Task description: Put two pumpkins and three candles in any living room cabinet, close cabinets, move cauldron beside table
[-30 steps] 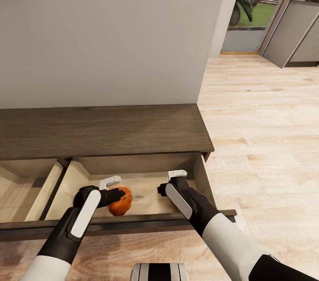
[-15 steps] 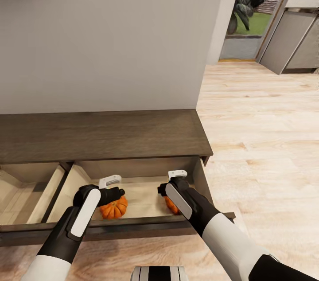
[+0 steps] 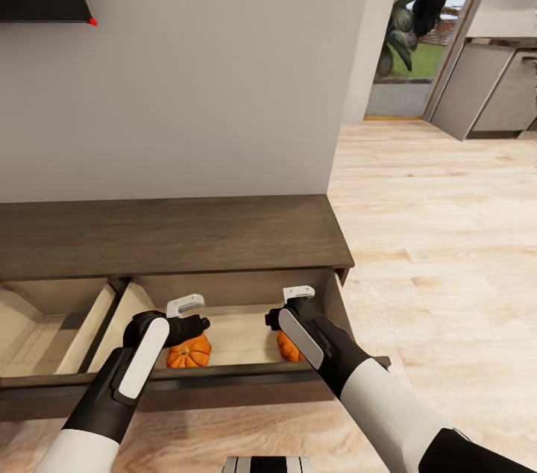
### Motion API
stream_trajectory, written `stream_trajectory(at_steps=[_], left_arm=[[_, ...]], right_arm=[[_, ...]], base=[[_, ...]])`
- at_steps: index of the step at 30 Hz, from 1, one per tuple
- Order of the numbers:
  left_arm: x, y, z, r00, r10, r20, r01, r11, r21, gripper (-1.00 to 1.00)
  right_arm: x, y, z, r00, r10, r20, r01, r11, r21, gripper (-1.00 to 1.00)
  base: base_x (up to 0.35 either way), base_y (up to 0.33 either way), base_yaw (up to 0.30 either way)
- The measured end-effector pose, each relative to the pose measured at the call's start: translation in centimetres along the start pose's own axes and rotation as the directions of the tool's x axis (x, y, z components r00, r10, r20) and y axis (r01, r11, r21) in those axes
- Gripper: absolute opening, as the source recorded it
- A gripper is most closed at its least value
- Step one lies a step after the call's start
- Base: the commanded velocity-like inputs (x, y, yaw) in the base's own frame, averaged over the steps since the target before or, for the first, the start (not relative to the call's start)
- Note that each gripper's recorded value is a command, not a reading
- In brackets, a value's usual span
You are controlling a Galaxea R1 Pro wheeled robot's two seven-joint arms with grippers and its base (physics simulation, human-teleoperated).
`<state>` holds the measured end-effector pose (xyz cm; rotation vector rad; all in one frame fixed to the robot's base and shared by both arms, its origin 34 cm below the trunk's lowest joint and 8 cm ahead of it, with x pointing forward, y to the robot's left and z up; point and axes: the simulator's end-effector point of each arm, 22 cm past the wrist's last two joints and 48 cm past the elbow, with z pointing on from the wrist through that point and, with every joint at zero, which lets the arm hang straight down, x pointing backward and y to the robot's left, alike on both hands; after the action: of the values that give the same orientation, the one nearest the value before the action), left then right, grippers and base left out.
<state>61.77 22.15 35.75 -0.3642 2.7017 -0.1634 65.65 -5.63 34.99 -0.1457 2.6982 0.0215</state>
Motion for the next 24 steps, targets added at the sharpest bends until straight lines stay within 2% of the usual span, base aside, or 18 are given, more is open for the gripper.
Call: stream_trajectory(at_steps=[9, 15, 24], left_arm=[[-1.2, -0.5, -1.7, 0.999, 0.002, 0.035, -0.002, 1.000, 0.013, 1.00], [-2.0, -0.9, -2.8, 0.998, 0.003, 0.057, -0.004, 1.000, 0.021, 1.00], [-3.1, -1.4, -4.6, 0.996, 0.005, 0.091, -0.008, 0.999, 0.031, 1.00]], right_arm=[[-1.4, -0.1, -1.8, 0.999, -0.001, 0.037, 0.001, 1.000, 0.004, 1.00], [-2.3, -0.1, -3.0, 0.998, -0.002, 0.061, 0.002, 1.000, 0.006, 1.00], [-3.7, -0.2, -4.9, 0.995, -0.004, 0.098, 0.003, 1.000, 0.011, 1.00]], base=[[-0.001, 0.000, 0.000], [-0.144, 0.020, 0.000], [-0.016, 0.002, 0.000]])
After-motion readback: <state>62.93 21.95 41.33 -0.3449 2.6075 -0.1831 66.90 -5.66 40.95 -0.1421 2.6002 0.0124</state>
